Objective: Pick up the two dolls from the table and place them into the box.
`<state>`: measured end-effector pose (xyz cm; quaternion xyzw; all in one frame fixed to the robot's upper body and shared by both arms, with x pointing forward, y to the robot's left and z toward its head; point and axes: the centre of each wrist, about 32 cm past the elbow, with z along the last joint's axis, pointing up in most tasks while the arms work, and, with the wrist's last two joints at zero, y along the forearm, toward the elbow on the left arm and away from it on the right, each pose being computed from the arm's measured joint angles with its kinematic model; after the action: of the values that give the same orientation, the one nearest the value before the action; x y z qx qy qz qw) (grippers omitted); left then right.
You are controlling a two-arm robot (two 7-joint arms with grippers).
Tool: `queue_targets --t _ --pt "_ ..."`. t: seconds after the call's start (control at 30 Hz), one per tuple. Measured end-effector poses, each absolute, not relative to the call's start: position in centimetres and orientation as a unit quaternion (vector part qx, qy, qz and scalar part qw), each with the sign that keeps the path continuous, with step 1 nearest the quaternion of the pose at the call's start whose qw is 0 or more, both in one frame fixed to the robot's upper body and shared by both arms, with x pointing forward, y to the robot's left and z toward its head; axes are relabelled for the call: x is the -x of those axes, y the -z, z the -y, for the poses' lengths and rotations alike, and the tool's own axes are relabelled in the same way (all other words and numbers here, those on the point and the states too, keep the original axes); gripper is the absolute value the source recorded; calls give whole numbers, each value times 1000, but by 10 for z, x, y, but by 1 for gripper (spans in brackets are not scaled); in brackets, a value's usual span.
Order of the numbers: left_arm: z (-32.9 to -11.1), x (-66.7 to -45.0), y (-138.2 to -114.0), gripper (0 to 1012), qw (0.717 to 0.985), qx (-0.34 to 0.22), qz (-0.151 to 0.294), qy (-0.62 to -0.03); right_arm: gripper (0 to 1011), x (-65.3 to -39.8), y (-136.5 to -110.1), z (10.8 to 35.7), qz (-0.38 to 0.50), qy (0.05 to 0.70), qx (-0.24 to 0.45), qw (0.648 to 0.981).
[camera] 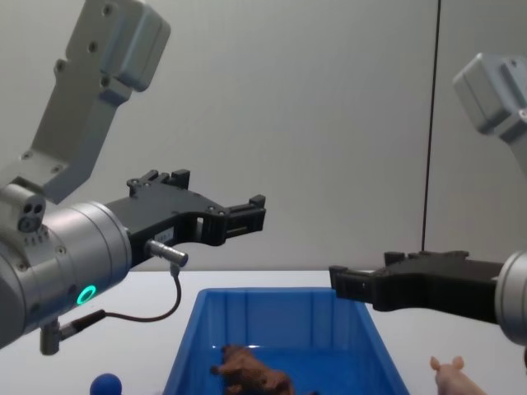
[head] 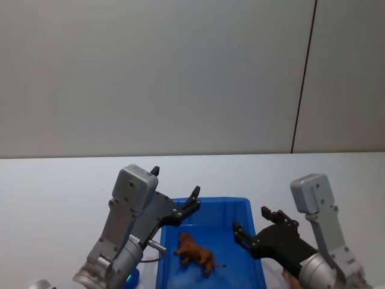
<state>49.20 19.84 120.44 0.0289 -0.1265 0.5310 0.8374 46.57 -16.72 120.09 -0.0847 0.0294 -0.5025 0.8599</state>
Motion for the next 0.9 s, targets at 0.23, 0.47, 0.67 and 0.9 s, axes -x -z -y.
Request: queue_targets --t 0.23,0.47,0.67,0.9 --pt "-198 -492 -1204 1002 837 -29 127 -531 906 -463 -1201 171 -25 521 88 848" --pt "-198 -492 -1204 1002 837 -29 126 -531 1001 -454 -1202 176 -19 549 90 831" --pt "-198 -492 -1204 1002 837 -29 126 -531 1001 -442 -1202 183 -19 574 98 813" --pt "-198 -492 -1204 1002 837 -29 127 -531 1001 -431 -1197 189 -31 594 111 796"
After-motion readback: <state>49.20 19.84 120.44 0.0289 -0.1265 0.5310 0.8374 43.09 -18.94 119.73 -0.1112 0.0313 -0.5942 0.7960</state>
